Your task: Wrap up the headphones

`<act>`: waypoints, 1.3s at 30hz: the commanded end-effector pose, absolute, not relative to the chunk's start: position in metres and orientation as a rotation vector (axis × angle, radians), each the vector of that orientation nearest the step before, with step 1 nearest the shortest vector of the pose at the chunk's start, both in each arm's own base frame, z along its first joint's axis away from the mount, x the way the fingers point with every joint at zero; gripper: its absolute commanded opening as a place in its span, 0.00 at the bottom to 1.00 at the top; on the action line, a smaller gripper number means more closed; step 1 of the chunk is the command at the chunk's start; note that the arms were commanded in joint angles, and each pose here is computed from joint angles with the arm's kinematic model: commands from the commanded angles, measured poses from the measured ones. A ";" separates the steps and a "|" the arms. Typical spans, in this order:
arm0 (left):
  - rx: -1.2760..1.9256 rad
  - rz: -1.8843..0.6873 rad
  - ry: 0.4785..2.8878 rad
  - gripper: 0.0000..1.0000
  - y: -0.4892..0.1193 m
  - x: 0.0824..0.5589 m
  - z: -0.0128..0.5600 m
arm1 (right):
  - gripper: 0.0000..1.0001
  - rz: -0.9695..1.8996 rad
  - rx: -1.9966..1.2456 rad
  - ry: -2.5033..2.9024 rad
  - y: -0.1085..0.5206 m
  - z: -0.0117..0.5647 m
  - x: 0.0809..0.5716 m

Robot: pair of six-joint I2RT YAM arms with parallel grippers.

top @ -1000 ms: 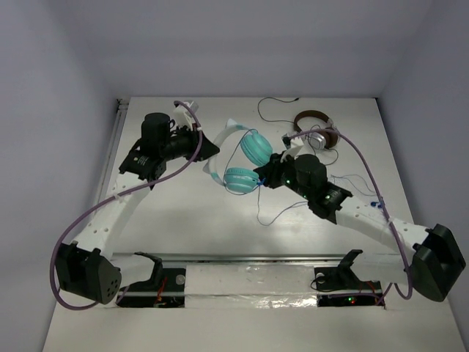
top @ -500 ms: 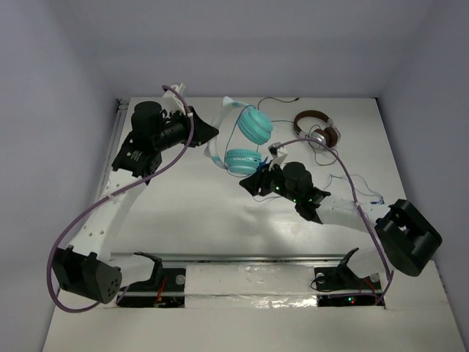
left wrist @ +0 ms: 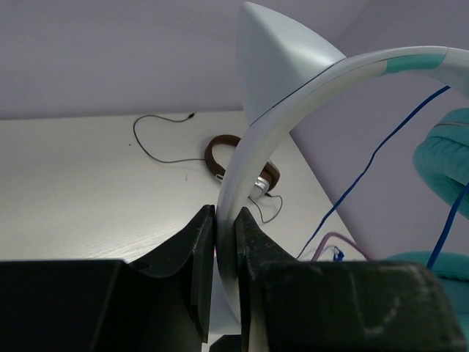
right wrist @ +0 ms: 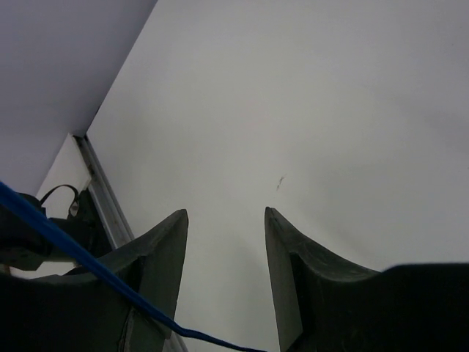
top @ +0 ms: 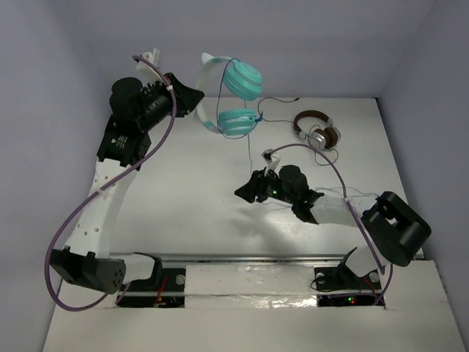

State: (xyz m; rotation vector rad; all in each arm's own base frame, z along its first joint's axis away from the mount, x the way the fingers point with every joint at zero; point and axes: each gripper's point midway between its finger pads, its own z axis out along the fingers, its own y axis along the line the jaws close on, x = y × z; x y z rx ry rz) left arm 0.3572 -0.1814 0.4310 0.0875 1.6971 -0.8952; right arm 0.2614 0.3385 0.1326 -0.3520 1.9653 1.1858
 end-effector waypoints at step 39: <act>-0.515 -0.071 1.793 0.00 -0.111 0.437 0.218 | 0.00 0.744 -0.699 2.089 0.309 0.264 0.173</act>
